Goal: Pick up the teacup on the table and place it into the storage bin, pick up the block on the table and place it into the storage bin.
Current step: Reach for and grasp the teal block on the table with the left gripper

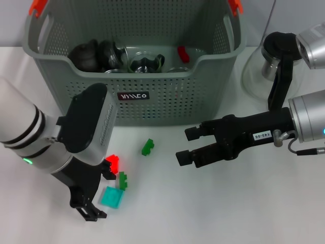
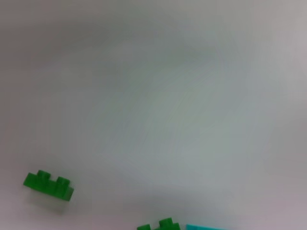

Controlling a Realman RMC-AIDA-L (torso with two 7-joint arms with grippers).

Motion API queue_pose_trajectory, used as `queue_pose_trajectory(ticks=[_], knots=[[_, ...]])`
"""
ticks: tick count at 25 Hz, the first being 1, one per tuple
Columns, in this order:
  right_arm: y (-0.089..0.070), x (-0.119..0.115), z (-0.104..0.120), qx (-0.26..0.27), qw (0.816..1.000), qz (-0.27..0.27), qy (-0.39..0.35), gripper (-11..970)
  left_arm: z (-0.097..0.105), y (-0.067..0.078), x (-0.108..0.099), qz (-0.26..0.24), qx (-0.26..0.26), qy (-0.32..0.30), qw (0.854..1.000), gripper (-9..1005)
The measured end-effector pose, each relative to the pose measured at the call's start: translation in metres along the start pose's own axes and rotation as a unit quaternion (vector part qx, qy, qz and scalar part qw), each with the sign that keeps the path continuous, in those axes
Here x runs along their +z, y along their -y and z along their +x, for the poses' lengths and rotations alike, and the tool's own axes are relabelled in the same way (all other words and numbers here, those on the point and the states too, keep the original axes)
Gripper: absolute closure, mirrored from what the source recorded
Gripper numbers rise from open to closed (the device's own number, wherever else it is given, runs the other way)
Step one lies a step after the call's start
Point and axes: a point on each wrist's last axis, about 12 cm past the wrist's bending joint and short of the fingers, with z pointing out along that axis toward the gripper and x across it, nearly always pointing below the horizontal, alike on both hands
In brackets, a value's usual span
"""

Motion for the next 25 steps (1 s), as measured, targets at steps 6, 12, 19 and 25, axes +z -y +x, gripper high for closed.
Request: queue_pose_trajectory(ticks=[6, 12, 19, 25], knots=[[0.001, 0.001, 0.002, 0.002, 1.000, 0.000, 0.000, 13, -0.003, -0.003, 0.003, 0.005, -0.004, -0.004, 1.000, 128], [0.001, 0.000, 0.003, 0.003, 1.000, 0.001, 0.000, 13, -0.004, -0.003, 0.005, 0.004, -0.010, -0.006, 1.000, 131], [0.001, 0.000, 0.004, 0.003, 1.000, 0.001, 0.001, 13, -0.004, -0.005, 0.010, 0.015, -0.026, -0.013, 0.999, 261], [0.000, 0.000, 0.005, 0.002, 1.000, -0.001, 0.000, 12, -0.006, -0.004, 0.011, 0.020, -0.028, -0.012, 0.999, 542]])
